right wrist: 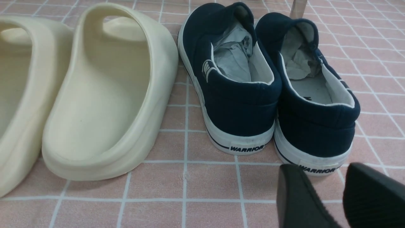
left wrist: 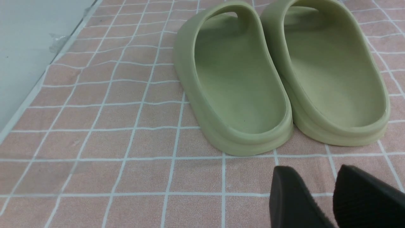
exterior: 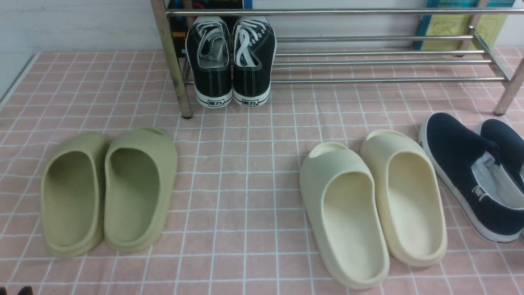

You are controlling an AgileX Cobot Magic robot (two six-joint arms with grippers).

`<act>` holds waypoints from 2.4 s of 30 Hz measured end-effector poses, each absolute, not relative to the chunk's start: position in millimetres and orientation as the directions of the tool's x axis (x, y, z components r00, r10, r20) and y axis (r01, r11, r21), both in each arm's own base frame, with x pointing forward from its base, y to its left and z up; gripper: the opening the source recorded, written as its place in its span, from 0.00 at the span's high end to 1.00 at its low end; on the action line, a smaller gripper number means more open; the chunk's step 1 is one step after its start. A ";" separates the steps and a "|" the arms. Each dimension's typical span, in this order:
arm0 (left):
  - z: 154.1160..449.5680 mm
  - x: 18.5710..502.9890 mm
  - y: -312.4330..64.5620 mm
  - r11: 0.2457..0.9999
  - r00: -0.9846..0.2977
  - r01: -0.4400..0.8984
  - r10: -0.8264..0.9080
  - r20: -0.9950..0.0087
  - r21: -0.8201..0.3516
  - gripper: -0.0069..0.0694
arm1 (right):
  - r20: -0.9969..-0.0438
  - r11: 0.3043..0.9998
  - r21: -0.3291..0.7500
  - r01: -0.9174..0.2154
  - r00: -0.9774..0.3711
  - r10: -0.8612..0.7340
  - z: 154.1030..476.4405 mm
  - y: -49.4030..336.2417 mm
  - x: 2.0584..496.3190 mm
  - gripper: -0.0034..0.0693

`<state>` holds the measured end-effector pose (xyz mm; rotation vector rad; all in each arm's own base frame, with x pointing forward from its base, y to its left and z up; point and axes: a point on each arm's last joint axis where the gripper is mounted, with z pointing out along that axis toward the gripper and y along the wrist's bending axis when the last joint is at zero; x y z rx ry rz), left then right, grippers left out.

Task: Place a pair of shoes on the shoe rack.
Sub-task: Use the right arm to grab the shoe closest to it

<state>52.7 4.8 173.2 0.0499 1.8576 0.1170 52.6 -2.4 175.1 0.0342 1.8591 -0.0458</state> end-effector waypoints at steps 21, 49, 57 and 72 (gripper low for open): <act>173.2 52.7 4.8 0.994 -0.286 -0.026 0.095 -0.954 0.106 0.59 | -0.839 0.874 0.486 0.002 -0.280 0.467 177.6 14.4 53.0 0.62; 173.2 52.7 4.8 0.994 -0.286 -0.026 0.095 -0.954 0.106 0.59 | -0.805 0.787 0.592 -0.173 -0.180 0.566 264.4 24.1 60.0 0.95; 173.1 52.7 4.8 0.994 -0.287 -0.026 0.095 -0.953 0.106 0.59 | -0.782 0.958 0.123 -0.260 -0.620 -0.067 345.7 22.6 112.8 0.98; 173.1 52.7 4.8 0.994 -0.287 -0.026 0.095 -0.953 0.106 0.59 | -0.339 0.982 -0.038 -0.187 -0.922 -0.189 284.7 12.4 248.5 0.73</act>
